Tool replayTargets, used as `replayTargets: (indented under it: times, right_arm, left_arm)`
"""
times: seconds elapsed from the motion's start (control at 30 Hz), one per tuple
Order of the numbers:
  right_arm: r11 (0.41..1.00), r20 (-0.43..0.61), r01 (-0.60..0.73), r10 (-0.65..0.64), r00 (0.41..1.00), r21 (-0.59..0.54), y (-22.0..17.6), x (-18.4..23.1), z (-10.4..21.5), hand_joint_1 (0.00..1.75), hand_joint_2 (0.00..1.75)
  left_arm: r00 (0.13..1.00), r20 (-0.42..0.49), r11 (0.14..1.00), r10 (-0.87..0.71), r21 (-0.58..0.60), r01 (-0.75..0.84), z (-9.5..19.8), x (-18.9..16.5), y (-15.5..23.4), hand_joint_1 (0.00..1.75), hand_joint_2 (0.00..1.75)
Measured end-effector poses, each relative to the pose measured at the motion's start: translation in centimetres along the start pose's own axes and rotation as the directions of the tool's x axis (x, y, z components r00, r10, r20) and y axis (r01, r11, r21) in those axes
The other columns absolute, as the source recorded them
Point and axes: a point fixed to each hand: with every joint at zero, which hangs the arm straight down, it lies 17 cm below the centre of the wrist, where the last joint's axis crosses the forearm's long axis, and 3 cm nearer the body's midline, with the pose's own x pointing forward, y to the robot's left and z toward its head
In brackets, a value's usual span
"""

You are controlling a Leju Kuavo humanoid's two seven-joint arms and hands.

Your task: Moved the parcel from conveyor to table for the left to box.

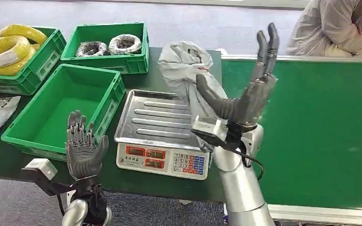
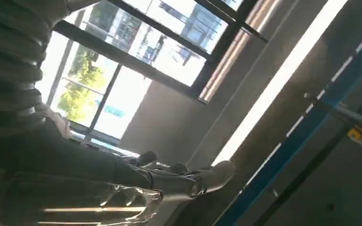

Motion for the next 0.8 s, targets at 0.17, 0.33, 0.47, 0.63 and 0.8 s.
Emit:
replayTargets:
  times: [0.17,0.33,0.47,0.63,0.8]
  right_arm:
    - [0.985,0.011,-0.032,0.035,0.999,-0.167,-6.2,0.6,-1.8,0.0,0.0]
    - [0.972,0.025,-0.056,0.063,0.998,-0.228,-8.8,0.9,-2.5,0.0,0.0]
    - [0.943,0.038,-0.061,0.077,0.996,-0.328,-13.0,1.8,-3.1,0.0,0.0]
    - [0.926,0.027,-0.106,0.124,0.992,-0.361,-15.6,2.0,-2.4,0.0,0.0]
    - [0.926,0.007,-0.193,0.207,0.978,-0.325,-15.5,1.2,-2.1,0.0,0.0]
  left_arm:
    - [1.0,0.0,1.0,0.001,0.002,-0.001,-0.2,-0.2,0.0,0.0,1.75]
    - [1.0,0.003,1.0,0.005,0.002,-0.005,-0.3,-0.2,-0.2,0.0,1.75]
    - [1.0,0.005,1.0,0.002,0.001,-0.002,-0.3,-0.2,-0.1,0.0,1.75]
    - [1.0,0.004,1.0,-0.001,0.006,0.001,-0.1,-0.2,0.0,0.0,1.75]
    - [1.0,-0.002,1.0,-0.006,0.016,0.006,0.3,-0.2,0.3,0.0,1.75]
